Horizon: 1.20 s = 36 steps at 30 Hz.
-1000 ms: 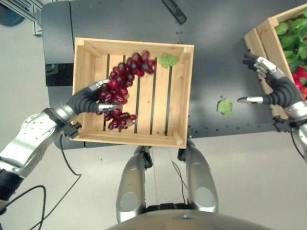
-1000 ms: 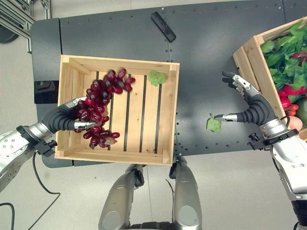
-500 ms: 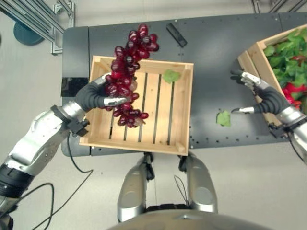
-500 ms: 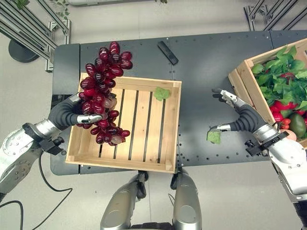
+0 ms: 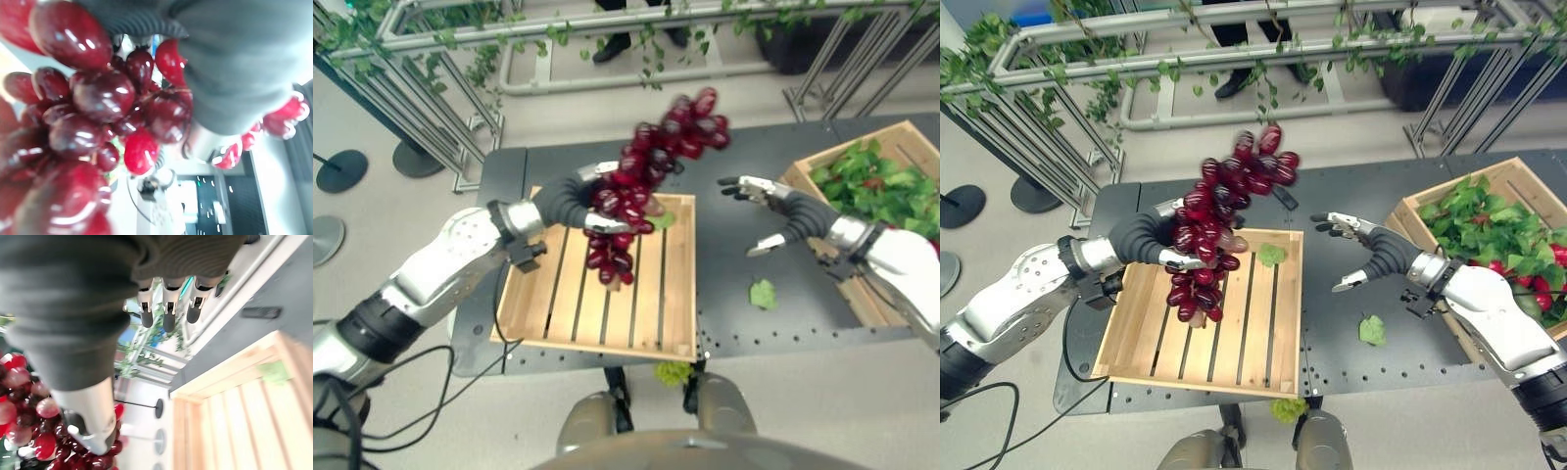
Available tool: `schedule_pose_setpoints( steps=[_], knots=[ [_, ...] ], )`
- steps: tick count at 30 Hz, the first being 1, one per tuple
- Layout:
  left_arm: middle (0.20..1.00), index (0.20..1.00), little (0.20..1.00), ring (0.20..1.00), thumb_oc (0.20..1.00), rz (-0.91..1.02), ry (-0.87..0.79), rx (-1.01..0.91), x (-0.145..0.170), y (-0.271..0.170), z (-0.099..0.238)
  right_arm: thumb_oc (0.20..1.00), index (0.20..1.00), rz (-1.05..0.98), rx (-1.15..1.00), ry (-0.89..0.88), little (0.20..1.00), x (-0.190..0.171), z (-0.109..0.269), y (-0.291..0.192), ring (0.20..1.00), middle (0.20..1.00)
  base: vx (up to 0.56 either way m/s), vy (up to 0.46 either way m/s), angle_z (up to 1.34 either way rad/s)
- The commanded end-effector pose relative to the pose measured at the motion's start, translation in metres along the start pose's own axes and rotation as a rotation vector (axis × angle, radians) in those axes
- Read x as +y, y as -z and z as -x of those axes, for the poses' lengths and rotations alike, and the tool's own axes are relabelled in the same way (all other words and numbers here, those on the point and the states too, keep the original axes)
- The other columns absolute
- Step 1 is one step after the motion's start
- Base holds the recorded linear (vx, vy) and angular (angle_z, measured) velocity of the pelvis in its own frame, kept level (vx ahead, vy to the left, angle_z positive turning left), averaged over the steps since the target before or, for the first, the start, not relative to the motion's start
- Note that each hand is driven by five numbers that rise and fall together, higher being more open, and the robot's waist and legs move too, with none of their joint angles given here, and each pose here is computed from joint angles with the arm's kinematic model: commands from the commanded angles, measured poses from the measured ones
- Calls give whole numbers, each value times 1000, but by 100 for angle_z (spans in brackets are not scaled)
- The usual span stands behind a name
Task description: Pick up the fruits from the basket on one side to the basket on the other side
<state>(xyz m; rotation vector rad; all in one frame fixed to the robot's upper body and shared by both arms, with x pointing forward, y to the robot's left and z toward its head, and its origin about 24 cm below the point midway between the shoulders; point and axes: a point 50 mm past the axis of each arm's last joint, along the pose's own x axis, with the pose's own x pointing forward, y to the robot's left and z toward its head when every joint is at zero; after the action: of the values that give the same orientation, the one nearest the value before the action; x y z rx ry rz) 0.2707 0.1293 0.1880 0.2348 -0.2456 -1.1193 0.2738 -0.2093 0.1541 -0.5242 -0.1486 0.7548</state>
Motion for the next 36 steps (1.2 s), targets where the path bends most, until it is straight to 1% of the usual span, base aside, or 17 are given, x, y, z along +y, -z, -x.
schedule_pose_setpoints(
  steps=[1,2,4,5,6,7,8,10,14,19,20,27,32,36],
  knots=[
    [200,200,200,200,200,-73,14,-135,7,-24,-15,1000,1000,-155,-166,-18,1000,2,-14,-20,1000,1000,65,-16,-5],
    [200,200,200,200,200,-74,14,-134,7,-24,-15,1000,1000,-156,-167,-17,1000,2,-14,-20,1000,1000,47,-14,-3],
    [200,200,200,200,200,-58,35,-139,4,-22,-22,1000,1000,-268,-189,-36,1000,10,-20,-14,1000,1000,66,-22,-3],
    [200,200,200,200,200,-61,51,-140,1,-21,-28,1000,1000,-361,-213,-36,1000,17,-23,-10,1000,1000,61,-22,-3],
    [200,200,200,200,200,-62,52,-140,1,-20,-28,1000,1000,-362,-213,-35,1000,17,-23,-10,1000,1000,77,-32,-1],
    [200,200,200,200,200,-69,59,-137,-1,-19,-30,1000,1000,-458,-240,-37,1000,26,-26,-6,1000,1000,42,-16,-1],
    [200,200,200,200,200,-69,59,-137,-1,-19,-30,1000,1000,-459,-240,-37,1000,26,-25,-6,1000,1000,56,-22,-4],
    [200,200,200,200,200,-85,77,-129,-3,-19,-34,1000,1000,-545,-275,-63,1000,37,-29,-5,1000,1000,36,-14,-7],
    [200,200,200,200,200,-96,81,-105,-3,-11,-38,1000,1000,-652,-325,-74,1000,52,-33,-4,1000,1000,32,-14,-3],
    [200,200,200,200,200,-54,87,-105,-8,-3,-39,1000,1000,-728,-357,-66,1000,63,-35,-2,1000,1000,0,0,0],
    [200,200,200,200,200,-41,90,-107,-10,1,-40,1000,1000,-787,-379,-73,1000,70,-36,-1,1000,1000,0,0,0],
    [200,200,200,200,200,-17,66,-112,-11,7,-35,1000,1000,-817,-409,-39,1000,72,-30,0,1000,1000,3,-3,0],
    [200,200,200,200,200,2,26,-109,-9,12,-28,1000,1000,-818,-476,34,1000,62,-23,-3,1000,1000,0,0,0],
    [200,200,200,200,200,17,0,-101,-7,16,-23,1000,1000,-776,-532,94,1000,48,-19,-10,1000,1000,0,0,0]
  ],
)
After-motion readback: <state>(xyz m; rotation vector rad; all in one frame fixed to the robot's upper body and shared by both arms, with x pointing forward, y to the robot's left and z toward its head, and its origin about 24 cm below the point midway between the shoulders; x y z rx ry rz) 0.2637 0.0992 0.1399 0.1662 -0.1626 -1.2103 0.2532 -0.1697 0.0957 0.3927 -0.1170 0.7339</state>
